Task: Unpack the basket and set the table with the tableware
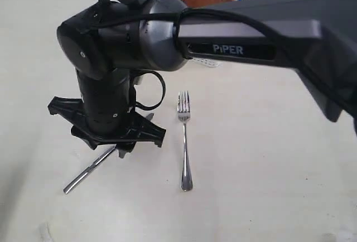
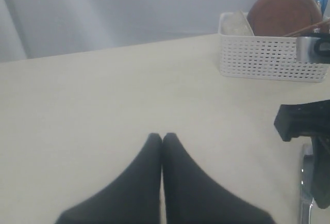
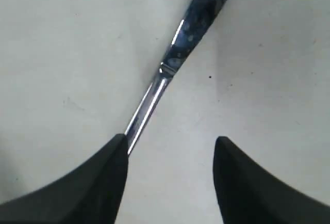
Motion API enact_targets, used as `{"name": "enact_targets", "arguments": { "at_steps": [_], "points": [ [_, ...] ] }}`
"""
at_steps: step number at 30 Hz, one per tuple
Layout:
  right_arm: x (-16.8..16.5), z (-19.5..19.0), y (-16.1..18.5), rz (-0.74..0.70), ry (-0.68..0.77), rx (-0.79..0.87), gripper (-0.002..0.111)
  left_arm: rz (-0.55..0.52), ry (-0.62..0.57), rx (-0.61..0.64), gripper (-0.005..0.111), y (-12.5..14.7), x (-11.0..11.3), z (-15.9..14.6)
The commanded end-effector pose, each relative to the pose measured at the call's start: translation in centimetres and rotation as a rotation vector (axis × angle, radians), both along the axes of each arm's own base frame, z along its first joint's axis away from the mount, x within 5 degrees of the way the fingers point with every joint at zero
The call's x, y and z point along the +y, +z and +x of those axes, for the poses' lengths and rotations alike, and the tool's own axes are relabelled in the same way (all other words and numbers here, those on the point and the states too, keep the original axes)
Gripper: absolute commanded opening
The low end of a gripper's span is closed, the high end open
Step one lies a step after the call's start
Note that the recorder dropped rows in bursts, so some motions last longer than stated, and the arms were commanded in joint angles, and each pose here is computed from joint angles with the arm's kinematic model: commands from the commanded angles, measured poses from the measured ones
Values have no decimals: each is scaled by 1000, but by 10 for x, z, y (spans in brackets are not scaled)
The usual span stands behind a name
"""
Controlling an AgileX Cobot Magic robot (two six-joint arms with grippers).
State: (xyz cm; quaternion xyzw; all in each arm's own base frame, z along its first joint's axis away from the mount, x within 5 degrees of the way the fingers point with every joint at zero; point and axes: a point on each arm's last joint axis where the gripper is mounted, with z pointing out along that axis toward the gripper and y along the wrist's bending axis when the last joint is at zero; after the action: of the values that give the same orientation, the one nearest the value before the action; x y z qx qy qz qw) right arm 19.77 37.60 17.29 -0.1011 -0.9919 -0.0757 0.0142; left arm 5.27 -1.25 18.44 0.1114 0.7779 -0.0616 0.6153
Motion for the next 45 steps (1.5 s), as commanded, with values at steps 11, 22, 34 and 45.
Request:
{"name": "enact_targets", "arguments": {
  "at_steps": [11, 22, 34, 45],
  "points": [
    [2, -14, -41, 195, -155, 4, 49, 2, -6, -2, 0, 0, 0, 0],
    [3, -10, -54, 197, -174, 3, 42, 2, -6, -2, 0, 0, 0, 0],
    [-13, -3, -57, 98, -45, 35, 3, 2, -6, -2, 0, 0, 0, 0],
    [-17, 10, -25, 219, -25, 1, 33, 2, -6, -2, 0, 0, 0, 0]
  ]
}}
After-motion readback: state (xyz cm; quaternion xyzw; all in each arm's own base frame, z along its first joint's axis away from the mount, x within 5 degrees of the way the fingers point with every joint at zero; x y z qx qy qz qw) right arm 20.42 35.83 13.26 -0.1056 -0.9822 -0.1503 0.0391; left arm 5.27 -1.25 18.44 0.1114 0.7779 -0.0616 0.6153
